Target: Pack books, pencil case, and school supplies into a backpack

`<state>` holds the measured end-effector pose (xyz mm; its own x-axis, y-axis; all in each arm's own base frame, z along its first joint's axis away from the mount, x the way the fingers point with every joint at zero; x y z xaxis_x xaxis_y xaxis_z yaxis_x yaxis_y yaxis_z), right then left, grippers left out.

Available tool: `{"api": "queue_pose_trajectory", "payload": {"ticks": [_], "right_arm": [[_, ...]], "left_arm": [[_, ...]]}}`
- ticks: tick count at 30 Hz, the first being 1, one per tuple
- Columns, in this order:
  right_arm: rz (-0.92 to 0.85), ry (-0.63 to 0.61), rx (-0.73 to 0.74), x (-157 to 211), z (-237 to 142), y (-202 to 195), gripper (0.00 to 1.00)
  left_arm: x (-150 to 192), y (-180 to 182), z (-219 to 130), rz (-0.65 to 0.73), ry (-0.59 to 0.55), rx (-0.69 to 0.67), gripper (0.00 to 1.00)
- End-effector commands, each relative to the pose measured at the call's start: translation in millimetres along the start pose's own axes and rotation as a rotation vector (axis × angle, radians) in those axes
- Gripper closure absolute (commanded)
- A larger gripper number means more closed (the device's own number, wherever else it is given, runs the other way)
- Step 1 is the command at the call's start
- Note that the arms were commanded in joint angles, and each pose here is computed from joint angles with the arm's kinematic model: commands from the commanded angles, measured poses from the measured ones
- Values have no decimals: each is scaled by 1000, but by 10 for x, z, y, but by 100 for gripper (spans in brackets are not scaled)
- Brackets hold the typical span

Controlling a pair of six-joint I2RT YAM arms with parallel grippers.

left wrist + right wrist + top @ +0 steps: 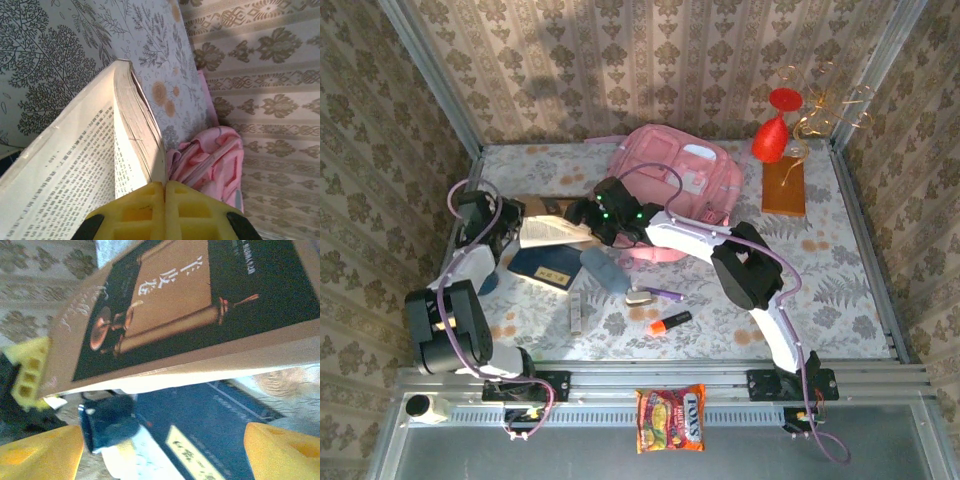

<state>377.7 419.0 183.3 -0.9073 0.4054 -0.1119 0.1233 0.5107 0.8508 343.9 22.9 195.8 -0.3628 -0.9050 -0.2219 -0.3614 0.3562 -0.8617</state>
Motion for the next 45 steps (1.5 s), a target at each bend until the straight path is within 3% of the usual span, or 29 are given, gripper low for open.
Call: {"api": "queue_pose_trajectory", "payload": {"ticks": [1, 6, 15, 29, 36, 39, 45], "right_arm": [[151, -20, -92, 24, 72, 134, 14], [261, -48, -111, 18, 186, 158, 14], [435, -33, -132, 70, 399, 37, 29], [531, -75, -146, -134, 550, -139, 83], [474, -64, -186, -190, 501, 18, 100], [375, -71, -204, -233, 407, 178, 100], [145, -60, -204, -347, 167, 436, 100]], "left_arm": [[-64, -170, -147, -34, -62, 97, 100], [-25, -155, -235, -28, -83, 106, 100], [62, -126, -226, 29, -94, 135, 100], [280, 115, -269, 144, -41, 81, 100], [320, 198, -340, 188, -29, 29, 100], [291, 228, -389, 195, -37, 17, 87], [176, 157, -550, 203, -18, 3, 53]]}}
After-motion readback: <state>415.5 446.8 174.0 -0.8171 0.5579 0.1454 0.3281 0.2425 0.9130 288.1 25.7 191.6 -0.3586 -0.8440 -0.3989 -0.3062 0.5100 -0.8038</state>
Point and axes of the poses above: each hand's point on the last joint's axis, 136 mm out from that joint toward the fingers, its own z axis out along the fingers, its own y axis along the line the jaws close on, x = y × z, the point moved 8 cm from there along -z, back along the fingers, and after that the axes turned 1 degree about z, right-handed, at the moved point
